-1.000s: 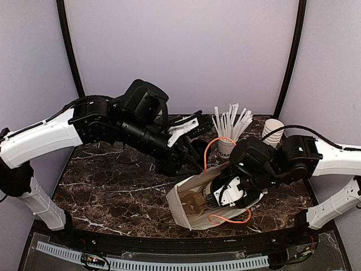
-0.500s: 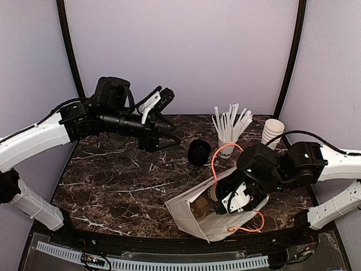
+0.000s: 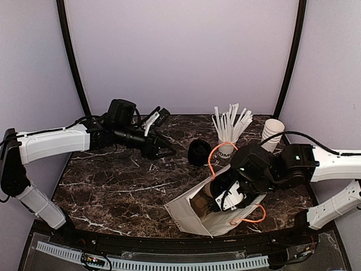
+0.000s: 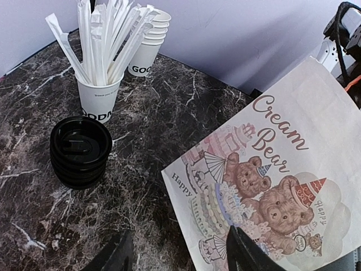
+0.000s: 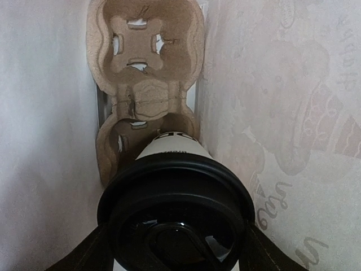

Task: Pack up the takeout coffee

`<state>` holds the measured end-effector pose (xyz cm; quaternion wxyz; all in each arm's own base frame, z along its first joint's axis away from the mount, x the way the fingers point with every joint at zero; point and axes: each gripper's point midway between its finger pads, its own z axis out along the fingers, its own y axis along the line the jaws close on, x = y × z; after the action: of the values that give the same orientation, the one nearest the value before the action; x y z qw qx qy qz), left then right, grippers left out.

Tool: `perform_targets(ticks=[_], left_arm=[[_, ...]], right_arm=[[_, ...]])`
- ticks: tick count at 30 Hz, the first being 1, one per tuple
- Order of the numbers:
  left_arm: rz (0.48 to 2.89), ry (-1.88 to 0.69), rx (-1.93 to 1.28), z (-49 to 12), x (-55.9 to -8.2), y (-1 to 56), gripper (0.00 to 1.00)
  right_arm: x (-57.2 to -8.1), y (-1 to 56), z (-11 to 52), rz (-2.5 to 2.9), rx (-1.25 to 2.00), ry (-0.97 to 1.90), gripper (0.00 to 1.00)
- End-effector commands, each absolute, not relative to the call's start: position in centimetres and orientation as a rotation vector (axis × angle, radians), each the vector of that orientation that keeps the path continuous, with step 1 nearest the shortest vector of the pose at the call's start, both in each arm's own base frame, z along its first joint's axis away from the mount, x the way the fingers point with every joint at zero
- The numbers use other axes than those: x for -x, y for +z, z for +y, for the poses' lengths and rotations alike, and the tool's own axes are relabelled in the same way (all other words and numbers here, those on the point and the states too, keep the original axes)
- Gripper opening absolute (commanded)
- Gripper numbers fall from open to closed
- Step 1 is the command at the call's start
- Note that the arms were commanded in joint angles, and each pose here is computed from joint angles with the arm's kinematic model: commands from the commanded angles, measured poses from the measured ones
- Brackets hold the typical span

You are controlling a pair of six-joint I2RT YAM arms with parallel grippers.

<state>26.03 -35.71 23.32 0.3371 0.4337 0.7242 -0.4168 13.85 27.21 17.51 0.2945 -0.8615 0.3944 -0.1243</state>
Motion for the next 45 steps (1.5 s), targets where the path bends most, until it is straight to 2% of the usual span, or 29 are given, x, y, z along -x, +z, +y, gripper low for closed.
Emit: perform_targets(ticks=[1, 21, 36, 45], left_arm=[[1.833, -1.191, -1.121, -36.3, -25.6, 24.4, 0.58], [1.856, -1.224, -1.114, -35.6, -24.9, 23.8, 0.57], [1.867, -1.221, -1.088, -34.0, -23.4, 23.5, 0.57], [1.88, -1.216, -1.072, -33.5, -23.0, 23.3, 0.57]], right_arm=[[-14.6, 17.4, 28.1, 1.081, 2.267, -0.306, 0.72], [-15.2, 14.6, 28.7, 1.347, 2.406, -0.187, 0.71], [-12.9, 14.1, 29.1, 1.638, 2.562, 0.122, 0.69], [-13.0, 12.2, 28.7, 1.697, 2.586, 0.119, 0.68]])
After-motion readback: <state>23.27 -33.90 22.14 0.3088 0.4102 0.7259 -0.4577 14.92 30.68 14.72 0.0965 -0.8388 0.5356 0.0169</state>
